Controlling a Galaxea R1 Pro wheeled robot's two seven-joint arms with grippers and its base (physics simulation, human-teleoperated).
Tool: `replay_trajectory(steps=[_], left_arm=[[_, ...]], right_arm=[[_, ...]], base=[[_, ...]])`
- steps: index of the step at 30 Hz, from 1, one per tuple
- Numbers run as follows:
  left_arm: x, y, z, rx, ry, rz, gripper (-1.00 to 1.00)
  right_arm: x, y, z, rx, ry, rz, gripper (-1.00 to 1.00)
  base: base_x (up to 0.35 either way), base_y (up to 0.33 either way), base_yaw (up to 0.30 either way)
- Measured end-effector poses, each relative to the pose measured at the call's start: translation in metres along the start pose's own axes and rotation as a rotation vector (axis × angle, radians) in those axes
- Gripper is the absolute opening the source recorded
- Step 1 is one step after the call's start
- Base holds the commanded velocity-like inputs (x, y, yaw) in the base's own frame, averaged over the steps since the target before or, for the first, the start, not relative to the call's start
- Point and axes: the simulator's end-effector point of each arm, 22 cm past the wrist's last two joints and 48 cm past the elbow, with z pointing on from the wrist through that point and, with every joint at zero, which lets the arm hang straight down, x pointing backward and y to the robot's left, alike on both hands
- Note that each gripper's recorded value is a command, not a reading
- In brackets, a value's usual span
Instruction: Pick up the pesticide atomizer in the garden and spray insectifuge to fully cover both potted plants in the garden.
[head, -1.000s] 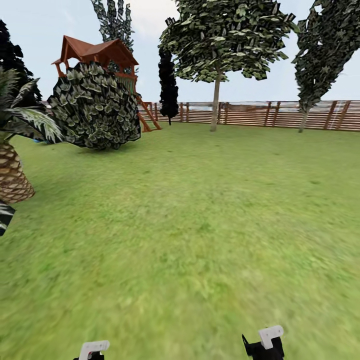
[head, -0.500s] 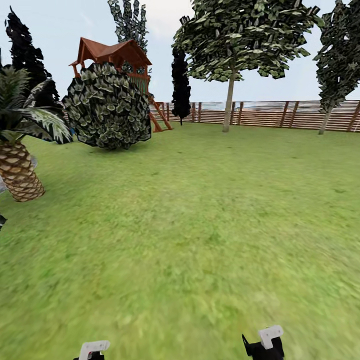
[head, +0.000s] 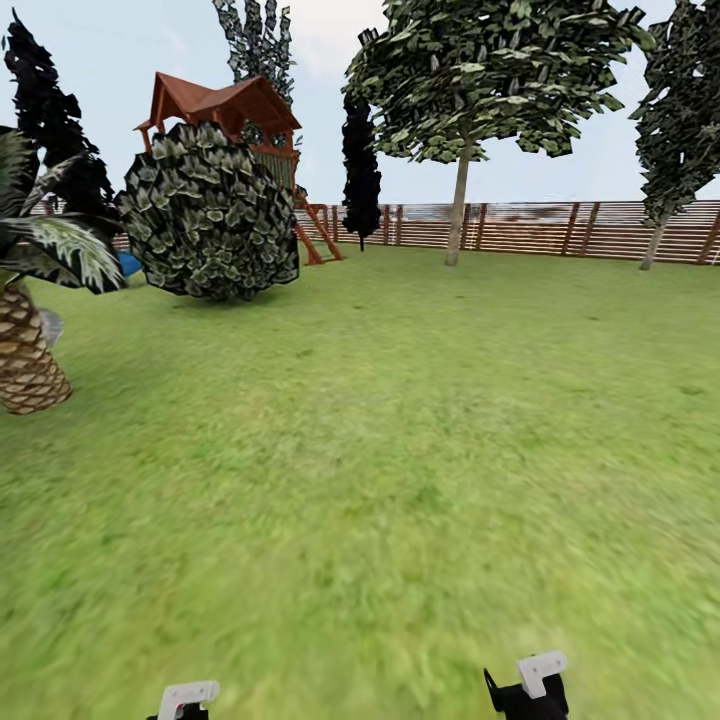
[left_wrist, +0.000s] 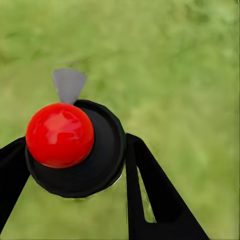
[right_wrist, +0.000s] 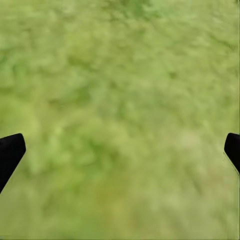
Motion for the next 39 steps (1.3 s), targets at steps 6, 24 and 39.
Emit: replay_trajectory(steps=[6, 24, 39], left_arm=[[0.0, 0.0, 0.0, 0.0, 0.0, 0.0, -1.0], [0.0, 0.0001, 0.0, 0.0, 0.0, 0.0, -1.0], [0.006, 0.0006, -0.0015, -0.001, 0.008, -0.001, -1.0]], right_arm=[[0.0, 0.0, 0.0, 0.0, 0.0, 0.0, 1.0], [0.0, 0.0001, 0.0001, 0.0, 0.0, 0.0, 1.0], [0.0007, 0.0004, 0.0001, -0.001, 0.001, 0.0, 1.0]], base=[[0.337, -0.079, 0.0], [0.337, -0.079, 0.17], [0.337, -0.079, 0.13]])
